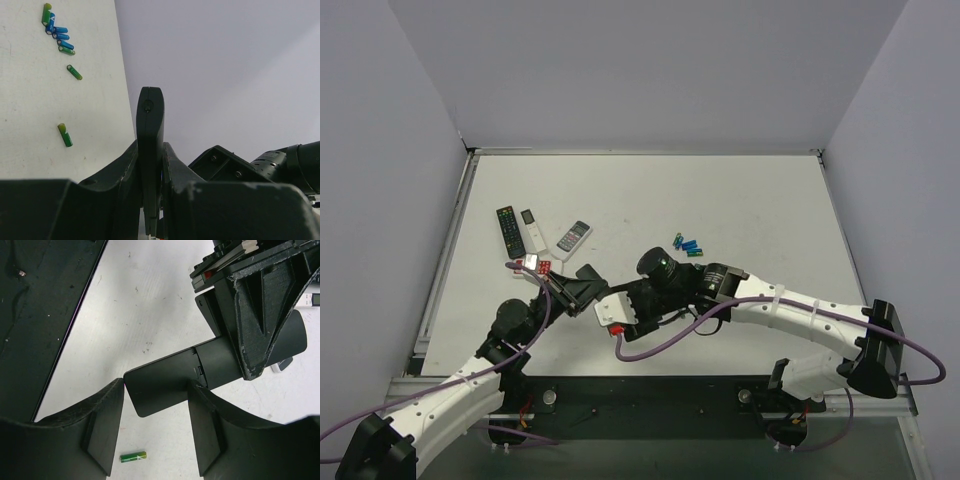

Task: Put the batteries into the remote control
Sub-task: Load the battery cover into the remote control.

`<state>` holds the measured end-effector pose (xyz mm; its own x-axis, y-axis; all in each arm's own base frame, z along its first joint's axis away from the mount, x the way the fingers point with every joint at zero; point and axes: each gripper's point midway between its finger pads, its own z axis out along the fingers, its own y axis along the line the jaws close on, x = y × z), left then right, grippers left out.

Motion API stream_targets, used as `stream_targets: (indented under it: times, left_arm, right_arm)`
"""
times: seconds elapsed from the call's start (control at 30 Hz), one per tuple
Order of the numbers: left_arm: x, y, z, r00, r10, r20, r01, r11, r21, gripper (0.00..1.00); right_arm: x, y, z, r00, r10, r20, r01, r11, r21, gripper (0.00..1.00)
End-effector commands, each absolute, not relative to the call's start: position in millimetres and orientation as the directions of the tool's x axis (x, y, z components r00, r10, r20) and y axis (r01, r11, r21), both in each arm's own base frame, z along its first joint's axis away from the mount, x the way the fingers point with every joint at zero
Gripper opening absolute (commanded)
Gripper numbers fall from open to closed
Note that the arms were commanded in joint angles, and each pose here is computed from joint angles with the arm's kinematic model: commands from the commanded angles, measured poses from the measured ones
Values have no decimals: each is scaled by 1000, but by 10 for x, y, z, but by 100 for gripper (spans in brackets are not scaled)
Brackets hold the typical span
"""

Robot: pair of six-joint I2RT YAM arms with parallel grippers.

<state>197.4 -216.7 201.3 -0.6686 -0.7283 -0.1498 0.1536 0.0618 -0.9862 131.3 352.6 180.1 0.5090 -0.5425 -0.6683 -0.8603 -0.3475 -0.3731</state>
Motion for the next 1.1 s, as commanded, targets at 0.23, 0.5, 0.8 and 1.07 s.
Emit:
stream_targets:
  times: [0.23, 0.5, 0.8, 1.07]
  left_arm:
    - [1849, -2119, 2811, -685, -725, -71, 286, -179, -941, 0]
    - [1769, -2120, 2917, -708, -703, -65, 305, -221, -927, 0]
    - [1710, -2115, 2988, -720, -691, -69, 319, -240, -917, 0]
    - [1646, -2129, 3061, -740, -669, -75, 332, -266, -905, 0]
  right_arm:
    - [1283, 3480, 1372, 502, -633, -589, -864, -393, -314, 44]
    - [1394, 3568, 1300, 479, -645, -595, -878, -365, -311, 39]
    - [1530, 3761, 1382, 449, -604, -658, -893, -313, -323, 37]
    - [1622, 3840, 1382, 454, -589, -669, -891, -302, -339, 37]
